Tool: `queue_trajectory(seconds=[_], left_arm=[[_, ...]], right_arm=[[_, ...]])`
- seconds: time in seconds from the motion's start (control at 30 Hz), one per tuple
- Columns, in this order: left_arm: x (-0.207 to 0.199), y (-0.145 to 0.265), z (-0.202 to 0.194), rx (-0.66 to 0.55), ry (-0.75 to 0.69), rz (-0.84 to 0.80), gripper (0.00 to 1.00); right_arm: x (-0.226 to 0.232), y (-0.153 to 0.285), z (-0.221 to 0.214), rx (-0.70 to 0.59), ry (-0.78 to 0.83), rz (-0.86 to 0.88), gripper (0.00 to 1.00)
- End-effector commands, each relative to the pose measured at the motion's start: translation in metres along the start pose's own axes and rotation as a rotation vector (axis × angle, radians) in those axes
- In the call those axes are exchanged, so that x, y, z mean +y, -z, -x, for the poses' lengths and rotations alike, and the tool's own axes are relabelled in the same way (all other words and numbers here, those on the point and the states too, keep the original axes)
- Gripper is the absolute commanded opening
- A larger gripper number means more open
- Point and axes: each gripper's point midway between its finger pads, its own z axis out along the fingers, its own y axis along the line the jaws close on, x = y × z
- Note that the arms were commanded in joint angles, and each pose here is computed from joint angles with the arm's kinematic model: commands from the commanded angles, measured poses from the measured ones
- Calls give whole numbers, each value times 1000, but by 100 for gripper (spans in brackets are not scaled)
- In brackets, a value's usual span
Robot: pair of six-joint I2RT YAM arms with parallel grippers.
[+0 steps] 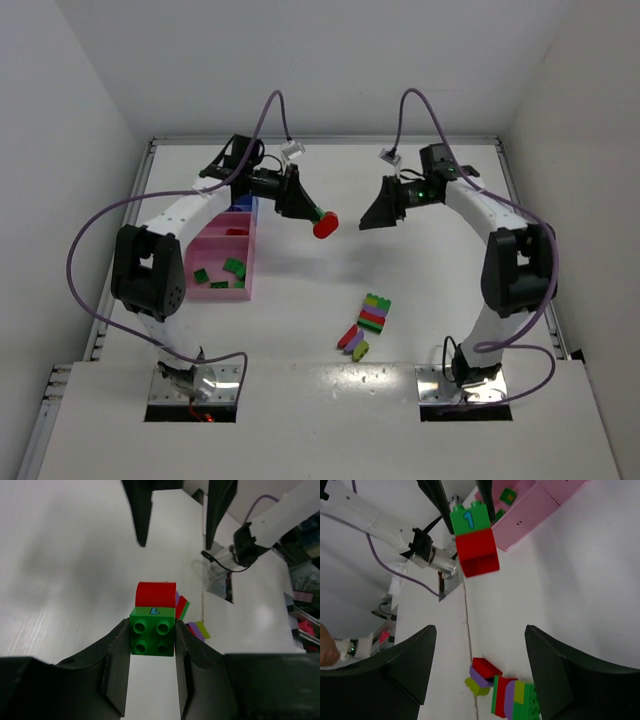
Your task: Sort the legos into containers by color
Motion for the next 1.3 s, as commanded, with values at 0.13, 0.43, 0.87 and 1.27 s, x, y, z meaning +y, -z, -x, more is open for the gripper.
queue_trajectory(seconds=[0.13, 0.43, 0.87, 1.27], left_arm=[[-45, 10, 18, -37, 14, -149, 4], [-43, 10, 19, -37, 14, -149, 4], [6, 112, 19, -166, 38, 175, 4], [25, 249, -134, 409, -18, 754, 6]], right_arm=[[27, -59, 34, 64, 202, 148, 72], [30, -93, 30, 109, 211, 165, 61], [36, -84, 4, 106, 260, 77, 0], [1, -99, 39, 104, 331, -229, 0]])
